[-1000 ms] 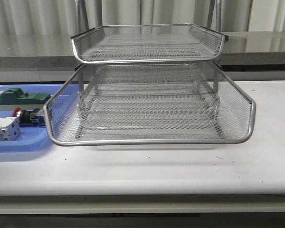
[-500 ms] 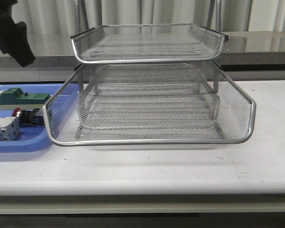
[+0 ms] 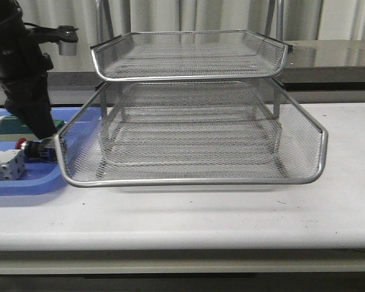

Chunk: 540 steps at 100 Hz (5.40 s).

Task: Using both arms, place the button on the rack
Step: 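Lower the left gripper and grasp the red-capped push button, then lift the button and carry it over the pulled-out middle tier, then lower the button into the tier and open the left gripper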

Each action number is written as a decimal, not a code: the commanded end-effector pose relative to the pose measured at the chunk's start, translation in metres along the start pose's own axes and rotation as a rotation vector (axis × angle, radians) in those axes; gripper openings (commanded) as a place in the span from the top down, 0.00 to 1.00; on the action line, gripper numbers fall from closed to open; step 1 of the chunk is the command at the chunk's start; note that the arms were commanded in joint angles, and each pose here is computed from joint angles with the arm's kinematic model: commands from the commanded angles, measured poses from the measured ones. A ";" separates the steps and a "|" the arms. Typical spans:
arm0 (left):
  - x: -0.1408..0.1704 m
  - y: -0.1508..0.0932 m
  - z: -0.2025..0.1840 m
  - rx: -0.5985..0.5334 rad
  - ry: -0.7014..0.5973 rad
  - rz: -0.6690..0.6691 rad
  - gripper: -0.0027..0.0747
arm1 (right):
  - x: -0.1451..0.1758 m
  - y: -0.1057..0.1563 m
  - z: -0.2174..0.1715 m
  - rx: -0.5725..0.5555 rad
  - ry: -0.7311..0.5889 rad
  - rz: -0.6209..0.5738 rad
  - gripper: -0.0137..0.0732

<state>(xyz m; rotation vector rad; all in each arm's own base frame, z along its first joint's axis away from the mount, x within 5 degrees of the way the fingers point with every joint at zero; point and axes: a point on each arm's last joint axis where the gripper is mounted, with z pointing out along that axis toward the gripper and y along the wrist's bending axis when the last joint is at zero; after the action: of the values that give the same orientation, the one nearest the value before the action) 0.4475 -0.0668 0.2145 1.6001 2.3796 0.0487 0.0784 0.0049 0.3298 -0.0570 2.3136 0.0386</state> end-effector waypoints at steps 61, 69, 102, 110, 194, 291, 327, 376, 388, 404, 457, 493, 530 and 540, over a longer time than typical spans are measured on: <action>-0.007 0.019 0.024 -0.132 -0.053 0.010 0.19 | -0.012 0.000 -0.008 0.003 -0.084 -0.006 0.92; -0.006 0.018 0.031 -0.121 -0.047 0.009 0.19 | -0.012 0.000 -0.008 0.003 -0.084 -0.006 0.92; -0.004 0.016 0.040 -0.085 -0.027 0.007 0.27 | -0.012 0.000 -0.008 0.003 -0.084 -0.006 0.92; -0.004 0.015 0.040 -0.080 -0.024 0.007 0.42 | -0.012 0.000 -0.008 0.003 -0.084 -0.006 0.92; -0.009 0.023 -0.076 -0.159 -0.076 -0.024 0.94 | -0.012 0.000 -0.008 0.003 -0.084 -0.006 0.92; -0.099 -0.105 -0.190 -0.077 -0.310 0.057 0.94 | -0.012 0.000 -0.008 0.003 -0.084 -0.006 0.92; -0.144 -0.178 -0.174 0.044 -0.304 0.247 0.94 | -0.012 0.000 -0.008 0.003 -0.084 -0.006 0.92; -0.155 -0.198 -0.138 0.126 -0.226 0.292 0.94 | -0.012 0.000 -0.008 0.003 -0.084 -0.006 0.92; -0.158 -0.197 -0.122 0.148 -0.197 0.291 0.94 | -0.012 0.000 -0.008 0.003 -0.084 -0.006 0.92; -0.162 -0.197 -0.105 0.171 -0.165 0.268 0.94 | -0.012 0.000 -0.008 0.003 -0.084 -0.006 0.92; -0.165 -0.197 -0.087 0.195 -0.131 0.263 0.39 | -0.012 0.000 -0.008 0.003 -0.084 -0.006 0.92; -0.163 -0.197 -0.099 0.182 -0.150 0.240 0.35 | -0.012 0.000 -0.008 0.003 -0.084 -0.006 0.92; -0.138 -0.186 -0.168 0.016 -0.218 0.095 0.36 | -0.012 0.000 -0.008 0.003 -0.084 -0.006 0.92; -0.123 -0.176 -0.189 -0.025 -0.253 0.024 0.36 | -0.012 0.000 -0.008 0.003 -0.084 -0.006 0.92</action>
<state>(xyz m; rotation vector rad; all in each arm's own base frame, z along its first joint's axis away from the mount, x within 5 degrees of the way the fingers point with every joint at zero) 0.2989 -0.2505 0.3480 1.6479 2.1741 -0.1169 0.0784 0.0049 0.3298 -0.0570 2.3136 0.0386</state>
